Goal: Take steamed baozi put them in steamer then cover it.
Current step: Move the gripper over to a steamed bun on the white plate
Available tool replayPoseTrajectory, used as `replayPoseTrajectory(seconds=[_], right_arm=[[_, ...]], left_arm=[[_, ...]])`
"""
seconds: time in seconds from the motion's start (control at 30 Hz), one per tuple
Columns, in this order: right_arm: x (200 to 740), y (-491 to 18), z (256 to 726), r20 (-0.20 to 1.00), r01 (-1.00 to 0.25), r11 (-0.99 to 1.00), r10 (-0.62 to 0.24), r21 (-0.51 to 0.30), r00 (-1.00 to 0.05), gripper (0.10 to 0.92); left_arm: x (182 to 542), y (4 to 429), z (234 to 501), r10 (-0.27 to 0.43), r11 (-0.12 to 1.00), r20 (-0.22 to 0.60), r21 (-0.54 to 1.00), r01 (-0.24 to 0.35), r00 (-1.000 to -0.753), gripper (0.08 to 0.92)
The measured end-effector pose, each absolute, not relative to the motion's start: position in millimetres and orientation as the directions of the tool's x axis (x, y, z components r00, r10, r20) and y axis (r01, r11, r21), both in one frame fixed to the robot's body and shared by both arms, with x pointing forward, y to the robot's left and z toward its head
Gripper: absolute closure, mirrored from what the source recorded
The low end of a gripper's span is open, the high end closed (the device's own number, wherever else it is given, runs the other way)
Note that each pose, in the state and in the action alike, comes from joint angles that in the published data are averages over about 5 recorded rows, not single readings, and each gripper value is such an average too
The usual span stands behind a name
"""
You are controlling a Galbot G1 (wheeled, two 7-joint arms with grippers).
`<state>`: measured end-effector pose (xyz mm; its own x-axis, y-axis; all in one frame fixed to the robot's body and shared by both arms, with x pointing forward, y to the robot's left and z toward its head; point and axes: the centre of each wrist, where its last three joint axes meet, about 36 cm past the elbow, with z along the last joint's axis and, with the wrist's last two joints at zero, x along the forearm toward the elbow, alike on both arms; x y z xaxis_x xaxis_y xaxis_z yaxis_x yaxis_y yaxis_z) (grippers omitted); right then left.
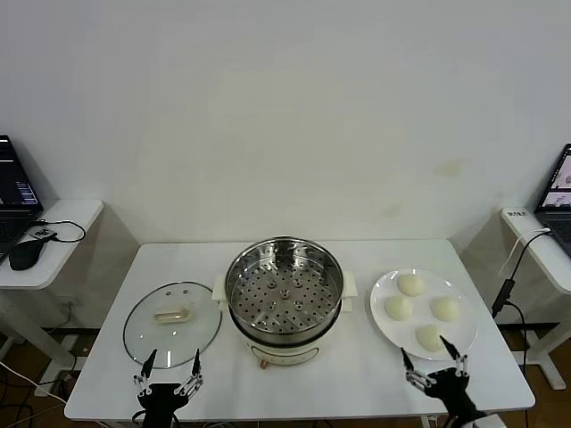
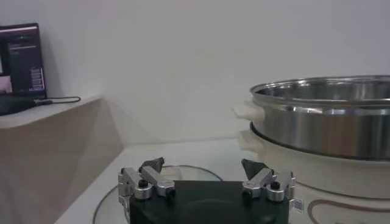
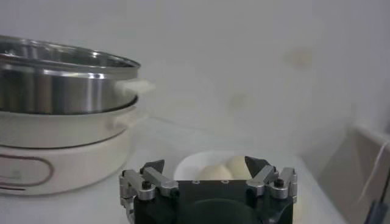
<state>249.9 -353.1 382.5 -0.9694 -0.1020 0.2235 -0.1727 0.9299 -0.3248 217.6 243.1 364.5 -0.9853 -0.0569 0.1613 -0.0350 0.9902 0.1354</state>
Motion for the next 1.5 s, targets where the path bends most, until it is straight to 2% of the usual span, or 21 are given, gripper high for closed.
replayPoseTrajectory(seconds=[0.07,0.2,0.4,0.53,0.67,0.83,1.03,1.5], right_arm=[[255,-359,386,0.228,-0.178,0.918,-0.100,-0.353,-0.968,0.199],[278,-387,401,0.251,-0.208,0.856,-0.095,-0.474,-0.963,0.200],[322,-431,430,0.323,-0.312,0.714,-0.126,-0.627,-0.938,0.199],[353,-460,453,0.396,-0.400,0.595,-0.146,-0.697,-0.907,0.200],[389,-484,476,0.482,-0.492,0.473,-0.153,-0.731,-0.863,0.200],[437,-504,497,0.590,-0.603,0.346,-0.155,-0.719,-0.792,0.199],[496,-512,507,0.701,-0.718,0.229,-0.164,-0.658,-0.695,0.200],[603,-486,495,0.864,-0.877,0.027,-0.165,-0.479,-0.476,0.199]], left_arm=[[219,244,366,-0.055,0.989,0.159,0.141,-0.032,-0.986,0.177],[224,249,369,-0.047,0.987,0.155,0.162,-0.021,-0.987,0.177],[227,252,371,-0.040,0.983,0.154,0.183,-0.011,-0.987,0.177],[228,254,369,-0.043,0.982,0.159,0.190,-0.012,-0.986,0.177],[226,255,367,-0.046,0.981,0.167,0.196,-0.012,-0.985,0.177],[225,256,366,-0.050,0.980,0.173,0.200,-0.015,-0.984,0.177],[225,259,364,-0.062,0.978,0.179,0.205,-0.024,-0.982,0.177],[224,267,365,-0.080,0.974,0.181,0.222,-0.038,-0.980,0.177]])
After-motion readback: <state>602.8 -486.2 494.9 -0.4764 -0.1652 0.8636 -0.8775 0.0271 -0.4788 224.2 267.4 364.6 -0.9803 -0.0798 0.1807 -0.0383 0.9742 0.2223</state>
